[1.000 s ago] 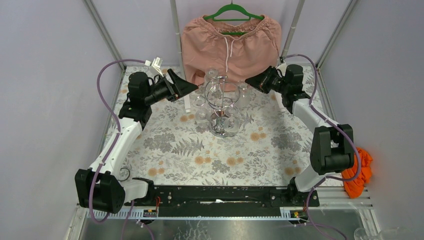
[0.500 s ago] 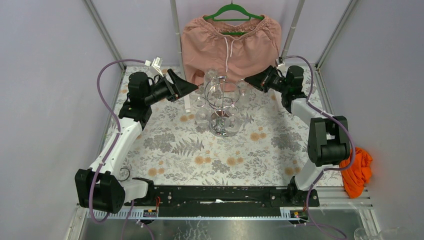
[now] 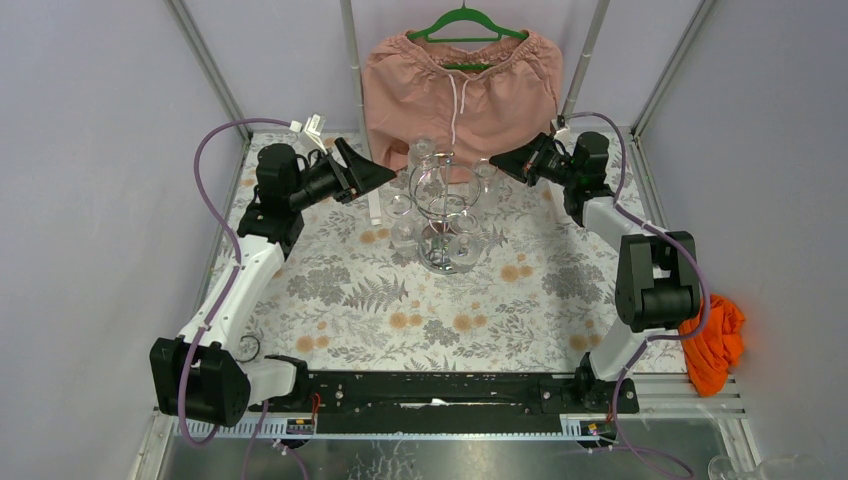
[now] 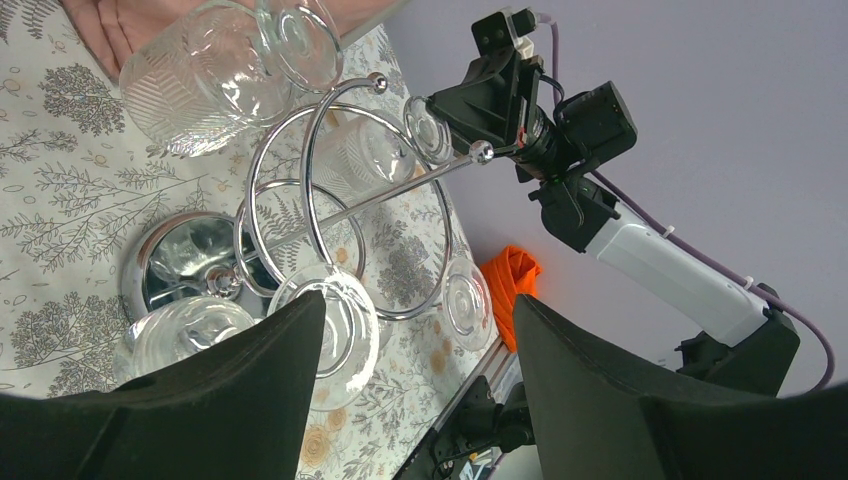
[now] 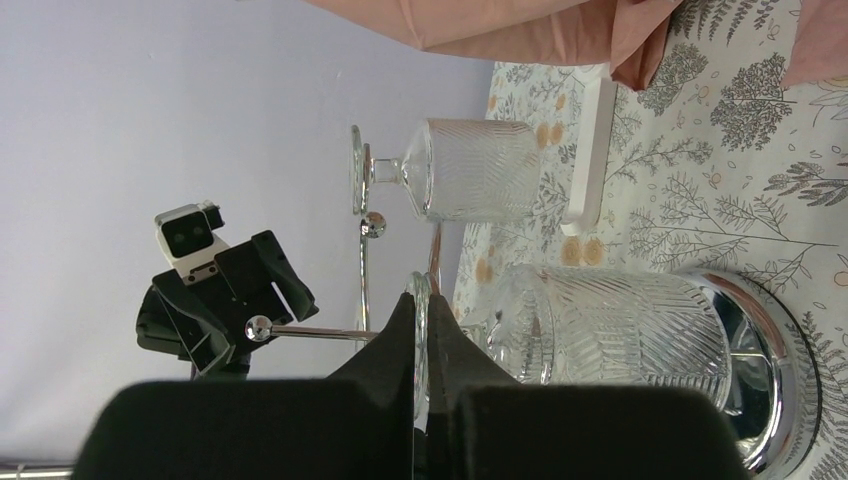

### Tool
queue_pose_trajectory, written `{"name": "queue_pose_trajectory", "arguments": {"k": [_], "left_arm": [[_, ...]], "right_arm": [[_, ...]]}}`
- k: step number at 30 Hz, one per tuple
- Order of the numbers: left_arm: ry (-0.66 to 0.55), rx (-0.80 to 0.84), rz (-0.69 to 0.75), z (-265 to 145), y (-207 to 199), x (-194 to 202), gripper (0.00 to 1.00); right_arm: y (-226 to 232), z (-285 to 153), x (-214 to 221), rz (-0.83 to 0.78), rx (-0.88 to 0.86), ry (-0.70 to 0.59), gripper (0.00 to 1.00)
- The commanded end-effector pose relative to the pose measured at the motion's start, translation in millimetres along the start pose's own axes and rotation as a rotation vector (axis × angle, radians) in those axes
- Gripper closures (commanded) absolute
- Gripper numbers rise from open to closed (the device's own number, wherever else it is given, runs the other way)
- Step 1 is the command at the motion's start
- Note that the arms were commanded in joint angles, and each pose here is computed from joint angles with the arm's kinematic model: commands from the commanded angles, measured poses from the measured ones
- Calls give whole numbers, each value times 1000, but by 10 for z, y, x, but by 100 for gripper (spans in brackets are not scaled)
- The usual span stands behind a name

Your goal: Take the wine glass off the wine glass rack

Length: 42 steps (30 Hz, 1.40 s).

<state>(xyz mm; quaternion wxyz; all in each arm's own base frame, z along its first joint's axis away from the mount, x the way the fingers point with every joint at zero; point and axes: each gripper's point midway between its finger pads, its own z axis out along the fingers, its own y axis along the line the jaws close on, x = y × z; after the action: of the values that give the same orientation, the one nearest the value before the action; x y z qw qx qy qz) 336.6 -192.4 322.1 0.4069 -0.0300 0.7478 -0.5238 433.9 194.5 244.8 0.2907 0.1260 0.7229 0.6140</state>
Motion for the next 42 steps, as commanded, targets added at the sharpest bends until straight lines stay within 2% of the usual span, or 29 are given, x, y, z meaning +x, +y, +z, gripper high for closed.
{"name": "queue_pose_trajectory", "arguments": {"k": [1,22,34,42], "left_arm": [[-26,3,21,18,15,-77,25],[-14,-11,19,36,68,-56,25],[-16,-7,26,51,49,-88,25],[18,27,82,440,-247,-310,20]], "right_arm": [[90,-12,7,-46,-4,27,100],[536,-164,-184,-42,-79,-48,100],[554,-249,-294,-33,-89,-68,100],[607,-243,-300,-33,-108,-62,100]]}}
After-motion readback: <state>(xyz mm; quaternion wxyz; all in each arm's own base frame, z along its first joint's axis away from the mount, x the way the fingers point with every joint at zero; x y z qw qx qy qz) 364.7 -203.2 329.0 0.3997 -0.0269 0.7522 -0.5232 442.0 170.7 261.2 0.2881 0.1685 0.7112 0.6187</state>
